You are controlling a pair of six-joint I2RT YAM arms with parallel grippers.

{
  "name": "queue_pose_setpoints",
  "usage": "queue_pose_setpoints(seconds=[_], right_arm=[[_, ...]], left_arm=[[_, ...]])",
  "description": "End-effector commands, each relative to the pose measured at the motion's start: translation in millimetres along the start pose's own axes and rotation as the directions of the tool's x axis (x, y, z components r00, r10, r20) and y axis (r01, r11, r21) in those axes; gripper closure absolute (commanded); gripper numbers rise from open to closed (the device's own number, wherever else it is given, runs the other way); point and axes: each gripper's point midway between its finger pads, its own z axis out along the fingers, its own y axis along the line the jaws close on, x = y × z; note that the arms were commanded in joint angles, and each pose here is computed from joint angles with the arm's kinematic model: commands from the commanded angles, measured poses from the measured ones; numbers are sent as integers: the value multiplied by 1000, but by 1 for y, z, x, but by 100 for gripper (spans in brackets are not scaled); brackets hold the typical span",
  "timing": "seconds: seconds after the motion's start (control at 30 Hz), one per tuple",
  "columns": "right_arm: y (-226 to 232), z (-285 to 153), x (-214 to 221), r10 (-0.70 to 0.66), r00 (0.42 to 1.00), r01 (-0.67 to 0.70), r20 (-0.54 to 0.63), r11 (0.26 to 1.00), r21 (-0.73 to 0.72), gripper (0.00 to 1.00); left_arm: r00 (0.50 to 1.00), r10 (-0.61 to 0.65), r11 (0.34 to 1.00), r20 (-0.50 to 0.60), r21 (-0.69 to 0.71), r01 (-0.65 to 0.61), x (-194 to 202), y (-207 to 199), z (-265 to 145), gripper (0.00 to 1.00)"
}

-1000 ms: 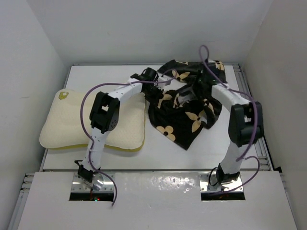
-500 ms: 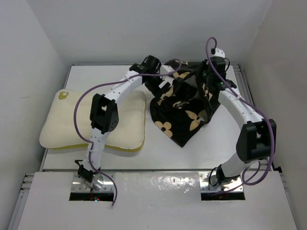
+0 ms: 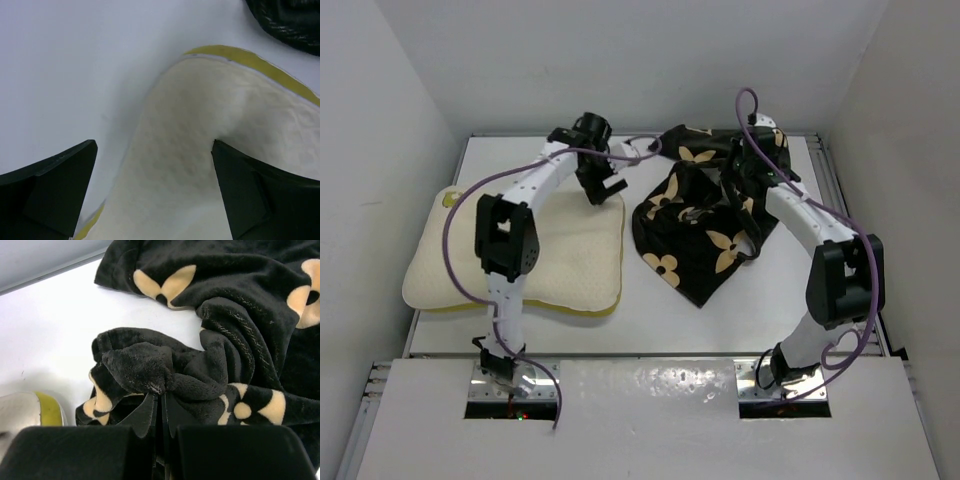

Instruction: Put the pillow into the pillowcase

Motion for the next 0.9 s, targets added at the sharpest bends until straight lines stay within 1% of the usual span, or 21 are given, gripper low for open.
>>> queue_pose_setpoints(seconds=[0.0, 0.03, 0.07, 0.1, 0.13, 0.17, 0.2, 0.23, 0.27, 0.3, 0.33, 0.43, 0.47, 0.53, 0.57, 0.63, 0.67, 0.7, 0.73, 0.77, 0.87], right_arm=[[8, -2, -12, 9, 999, -8, 40, 1000, -9, 100], [9, -1, -12, 7, 999, -7, 38, 1000, -9, 100], [10, -1, -11, 0, 1000, 0, 29, 1000, -10, 100], [11, 1, -7, -11, 1000, 12, 18, 1000, -10, 100], [12, 2, -5, -14, 1000, 14, 12, 1000, -8, 100], [11, 2, -2, -16, 1000, 16, 4, 1000, -4, 100], [11, 3, 0, -16, 1000, 16, 2, 1000, -1, 100], [9, 4, 3, -12, 1000, 12, -4, 1000, 4, 100], [10, 3, 2, -10, 1000, 10, -2, 1000, 2, 100], [10, 3, 3, -2, 1000, 2, -2, 1000, 2, 100], [10, 3, 4, -2, 1000, 2, -5, 1000, 2, 100], [13, 4, 1, 11, 1000, -11, 4, 1000, -4, 100], [15, 5, -3, 17, 1000, -17, 11, 1000, -9, 100], [18, 9, -7, 24, 1000, -23, 15, 1000, -15, 100], [22, 10, -9, 34, 999, -34, 18, 999, -23, 100], [28, 12, -17, 46, 999, -45, 29, 998, -35, 100], [29, 16, -16, 59, 998, -58, 25, 998, -35, 100], [32, 15, -20, 66, 997, -65, 28, 997, -47, 100], [34, 16, -21, 73, 997, -71, 30, 996, -53, 100], [35, 17, -20, 82, 996, -81, 27, 995, -55, 100], [40, 14, -23, 94, 995, -91, 40, 993, -72, 100]], left_arm=[[990, 76, 985, -122, 161, -56, 23, -53, 64, 0], [986, 47, 987, -159, 157, -22, 38, -53, 76, 0], [986, -3, 989, -165, 147, 27, 43, -53, 86, 0], [982, -32, 983, -188, 170, 65, 54, -60, 101, 0], [980, -63, 979, -188, 179, 98, 60, -61, 107, 0], [976, -99, 972, -196, 190, 137, 67, -70, 116, 3], [975, -110, 968, -193, 204, 149, 69, -76, 120, 9], [975, -122, 958, -185, 236, 164, 71, -87, 122, 37], [976, -129, 954, -178, 245, 171, 69, -92, 122, 60], [976, -134, 949, -172, 260, 177, 67, -96, 121, 100], [976, -145, 945, -162, 270, 185, 64, -100, 118, 100], [983, -167, 948, -79, 260, 182, 40, -92, 92, 100], [986, -164, 960, -16, 228, 163, 24, -79, 69, 100], [990, -125, 970, 71, 217, 107, 0, -72, 41, 100], [984, -90, 982, 156, 180, 61, -25, -62, 10, 100], [974, -40, 988, 221, 157, 5, -47, -58, -26, 100], [970, -27, 987, 241, 160, -13, -54, -60, -36, 100], [961, 3, 984, 278, 168, -52, -71, -65, -56, 100], [957, 10, 982, 289, 176, -64, -77, -69, -62, 100], [956, 16, 980, 294, 183, -73, -82, -74, -67, 100], [953, 51, 964, 298, 233, -125, -99, -106, -71, 100]])
